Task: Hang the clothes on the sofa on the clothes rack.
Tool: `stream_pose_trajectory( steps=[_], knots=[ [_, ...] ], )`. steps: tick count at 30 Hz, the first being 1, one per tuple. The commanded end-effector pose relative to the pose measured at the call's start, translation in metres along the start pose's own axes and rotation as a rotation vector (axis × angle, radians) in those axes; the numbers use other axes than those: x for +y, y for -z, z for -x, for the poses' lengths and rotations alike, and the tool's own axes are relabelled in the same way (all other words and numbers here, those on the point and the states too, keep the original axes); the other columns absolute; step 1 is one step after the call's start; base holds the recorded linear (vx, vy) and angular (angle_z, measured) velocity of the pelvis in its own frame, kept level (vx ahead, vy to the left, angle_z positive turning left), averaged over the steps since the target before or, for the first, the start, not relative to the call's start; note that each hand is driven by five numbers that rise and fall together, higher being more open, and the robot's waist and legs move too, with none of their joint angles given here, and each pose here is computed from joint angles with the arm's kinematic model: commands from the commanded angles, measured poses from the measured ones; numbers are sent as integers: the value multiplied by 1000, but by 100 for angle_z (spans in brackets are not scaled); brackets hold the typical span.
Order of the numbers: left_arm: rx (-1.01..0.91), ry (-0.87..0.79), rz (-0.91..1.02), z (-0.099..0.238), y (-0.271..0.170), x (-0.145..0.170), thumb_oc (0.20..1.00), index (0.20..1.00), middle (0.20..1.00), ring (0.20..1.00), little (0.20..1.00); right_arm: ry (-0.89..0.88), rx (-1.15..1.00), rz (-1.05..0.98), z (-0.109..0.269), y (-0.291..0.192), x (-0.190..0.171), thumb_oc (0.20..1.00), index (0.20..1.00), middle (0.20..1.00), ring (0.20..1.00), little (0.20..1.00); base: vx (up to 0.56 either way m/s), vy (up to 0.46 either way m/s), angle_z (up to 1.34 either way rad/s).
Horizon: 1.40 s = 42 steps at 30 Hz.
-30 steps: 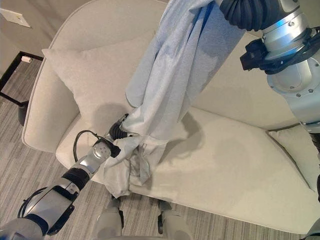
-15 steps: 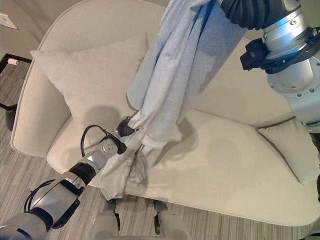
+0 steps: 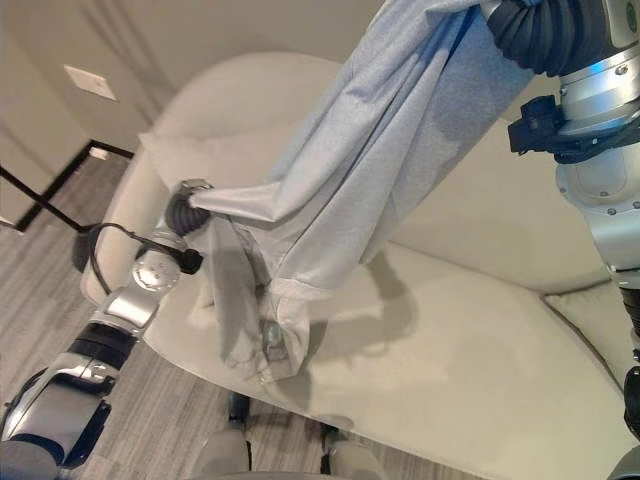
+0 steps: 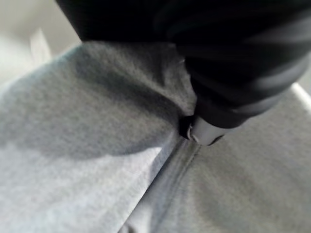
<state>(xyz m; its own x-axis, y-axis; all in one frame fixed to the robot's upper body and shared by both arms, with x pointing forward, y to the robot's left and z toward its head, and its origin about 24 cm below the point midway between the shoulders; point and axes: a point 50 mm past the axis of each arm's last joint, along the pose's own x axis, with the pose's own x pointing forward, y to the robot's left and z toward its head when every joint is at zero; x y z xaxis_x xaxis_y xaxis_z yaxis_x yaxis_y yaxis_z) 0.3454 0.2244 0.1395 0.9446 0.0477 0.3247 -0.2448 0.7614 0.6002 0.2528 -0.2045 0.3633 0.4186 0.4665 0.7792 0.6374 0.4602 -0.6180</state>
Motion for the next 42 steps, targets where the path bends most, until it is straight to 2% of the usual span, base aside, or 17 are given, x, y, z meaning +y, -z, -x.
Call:
stream_pose_trajectory(
  steps=[1,3,4,10,18,27,42],
  knots=[
    [-81,-90,2,-6,-10,19,200,200,200,200,200,12,32,-48,7,3,4,200,200,200,200,200,63,-35,18],
    [-105,-145,-24,-8,-14,38,200,200,200,200,200,-27,30,-73,9,0,12,200,200,200,200,200,70,-43,18],
    [-105,-146,-24,-7,-14,39,200,200,200,200,200,-27,30,-74,9,0,12,200,200,200,200,200,57,-63,23],
    [-279,-341,-132,-21,-58,107,200,200,200,200,200,-119,29,-122,11,-4,33,200,200,200,200,200,23,-86,35],
    [-395,-447,-232,-30,-97,146,200,200,200,200,200,-131,49,-160,13,-2,44,200,200,200,200,200,-24,-53,34],
    [-512,-480,-260,-36,-136,160,200,200,200,200,200,-193,164,-183,35,12,63,200,200,200,200,200,-8,62,19],
    [-538,-527,-267,-34,-143,170,200,200,200,200,200,-92,247,-97,34,29,56,200,200,200,200,200,-22,116,-5]
  ],
)
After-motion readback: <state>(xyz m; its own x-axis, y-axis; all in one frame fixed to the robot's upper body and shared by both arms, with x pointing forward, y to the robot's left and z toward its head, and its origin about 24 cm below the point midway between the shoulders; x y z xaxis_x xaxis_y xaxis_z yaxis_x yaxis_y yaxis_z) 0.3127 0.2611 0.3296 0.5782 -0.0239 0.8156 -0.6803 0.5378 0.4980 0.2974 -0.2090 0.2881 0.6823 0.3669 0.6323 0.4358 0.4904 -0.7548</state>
